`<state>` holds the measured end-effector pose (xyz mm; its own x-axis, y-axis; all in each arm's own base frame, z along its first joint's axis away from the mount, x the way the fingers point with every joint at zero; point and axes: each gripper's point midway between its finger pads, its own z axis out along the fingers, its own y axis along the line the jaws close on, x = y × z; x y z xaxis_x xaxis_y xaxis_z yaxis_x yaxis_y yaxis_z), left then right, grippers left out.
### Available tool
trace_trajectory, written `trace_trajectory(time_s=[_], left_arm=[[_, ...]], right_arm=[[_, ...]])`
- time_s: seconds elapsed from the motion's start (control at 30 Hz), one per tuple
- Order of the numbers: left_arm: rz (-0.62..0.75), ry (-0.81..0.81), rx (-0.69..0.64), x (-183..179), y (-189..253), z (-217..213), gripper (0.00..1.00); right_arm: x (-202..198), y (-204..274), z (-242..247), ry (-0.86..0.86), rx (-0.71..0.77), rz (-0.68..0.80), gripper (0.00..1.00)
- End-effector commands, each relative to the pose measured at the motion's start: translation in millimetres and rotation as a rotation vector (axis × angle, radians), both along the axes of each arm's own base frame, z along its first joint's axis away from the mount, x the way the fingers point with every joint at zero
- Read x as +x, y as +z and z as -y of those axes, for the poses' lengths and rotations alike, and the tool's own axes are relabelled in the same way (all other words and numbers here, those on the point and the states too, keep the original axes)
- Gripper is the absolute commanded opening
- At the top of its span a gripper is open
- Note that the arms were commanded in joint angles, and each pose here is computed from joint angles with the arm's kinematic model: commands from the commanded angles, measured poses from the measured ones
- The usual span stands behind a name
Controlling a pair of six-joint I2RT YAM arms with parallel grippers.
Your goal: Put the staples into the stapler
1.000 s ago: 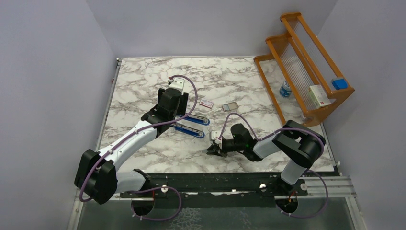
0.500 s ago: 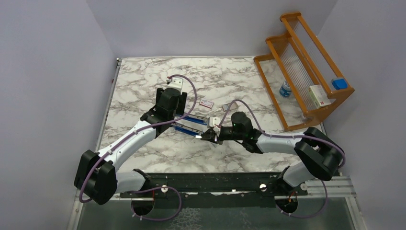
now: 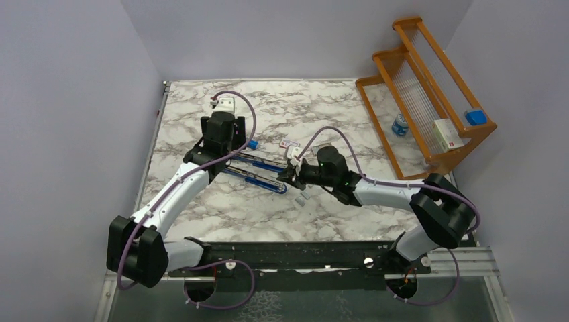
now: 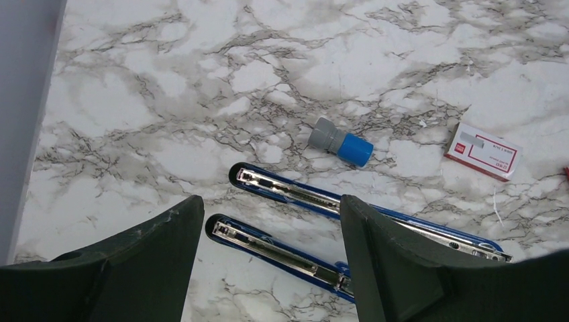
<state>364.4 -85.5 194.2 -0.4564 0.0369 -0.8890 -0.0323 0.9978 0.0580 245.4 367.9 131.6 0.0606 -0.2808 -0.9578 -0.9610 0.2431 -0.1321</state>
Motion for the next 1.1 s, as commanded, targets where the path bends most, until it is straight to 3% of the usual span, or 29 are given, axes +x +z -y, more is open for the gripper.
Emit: trace_trajectory(time_s=[0.0, 0.17, 0.47, 1.07], left_arm=[[-0.078, 0.011, -0.066, -3, -13, -6, 0.77], [-0.092, 0.065, -0.033, -3, -23, -26, 0.78], [-0.066, 0.098, 0.141, 1, -21, -47, 0.78], [-0.127, 0.108, 0.162, 6, -48, -53, 0.78]], right_arm=[[14, 3, -4, -0.078, 0.019, -0.020, 0.01], [21, 1, -10, -0.089, 0.007, -0.036, 0.01], [36, 1, -9, -0.163, -0.046, -0.062, 0.01], [36, -18, -32, -0.077, -0.174, -0.196, 0.01]])
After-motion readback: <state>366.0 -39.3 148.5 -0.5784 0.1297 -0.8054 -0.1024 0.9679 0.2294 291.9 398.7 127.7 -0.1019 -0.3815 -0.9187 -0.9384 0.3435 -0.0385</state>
